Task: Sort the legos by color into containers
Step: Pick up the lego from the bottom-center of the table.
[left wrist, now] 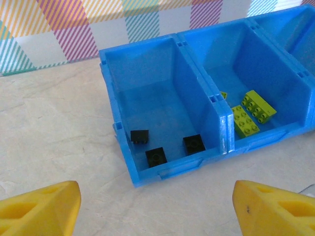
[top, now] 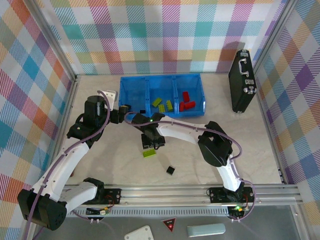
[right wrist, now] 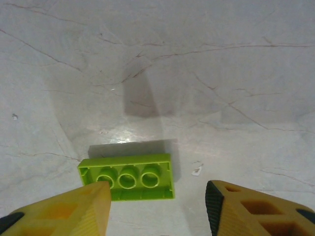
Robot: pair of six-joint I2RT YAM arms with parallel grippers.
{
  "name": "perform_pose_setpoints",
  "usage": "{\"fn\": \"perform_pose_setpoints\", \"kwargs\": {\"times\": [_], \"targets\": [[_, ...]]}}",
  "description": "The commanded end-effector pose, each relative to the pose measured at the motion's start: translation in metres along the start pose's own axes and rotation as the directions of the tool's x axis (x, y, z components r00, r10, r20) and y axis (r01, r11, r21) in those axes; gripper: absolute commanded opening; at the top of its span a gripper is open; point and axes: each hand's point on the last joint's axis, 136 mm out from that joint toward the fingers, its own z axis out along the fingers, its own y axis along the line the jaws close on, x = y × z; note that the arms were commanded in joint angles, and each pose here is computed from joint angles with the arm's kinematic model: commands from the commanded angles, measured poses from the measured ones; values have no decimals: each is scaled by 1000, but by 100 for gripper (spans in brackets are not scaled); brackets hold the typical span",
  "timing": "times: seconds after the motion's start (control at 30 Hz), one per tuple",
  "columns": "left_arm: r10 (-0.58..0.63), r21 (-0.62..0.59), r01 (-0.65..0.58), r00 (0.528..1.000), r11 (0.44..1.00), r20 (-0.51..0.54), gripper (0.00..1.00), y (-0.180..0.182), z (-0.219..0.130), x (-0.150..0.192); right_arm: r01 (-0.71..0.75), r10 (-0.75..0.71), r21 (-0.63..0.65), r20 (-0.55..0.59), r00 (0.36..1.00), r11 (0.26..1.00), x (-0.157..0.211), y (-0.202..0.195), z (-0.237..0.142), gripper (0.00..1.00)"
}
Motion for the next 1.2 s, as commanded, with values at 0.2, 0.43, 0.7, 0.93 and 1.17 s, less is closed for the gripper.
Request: {"fn": "perform_pose_setpoints", "kwargs": {"times": [0.2,0.43,0.7,0.93,1.17], "targets": [[-2,-7,2,999,1000,46,81,3,-9,-17,32,-31,30,-47,998,999,12,18,10,63],[-3,0,3,999,1000,47,81,2,-9,-17,43,-40,47,-64,997,998,14,20,20,72],[-6,4,6,999,1000,46,81,1,-8,-17,50,-44,61,-95,995,997,22,23,29,75],[-7,7,7,999,1000,46,81,1,-8,-17,56,-47,70,-115,992,996,25,23,36,75],[-7,6,7,999,1000,47,81,1,-9,-17,58,-47,85,-122,991,995,27,20,41,75]]}}
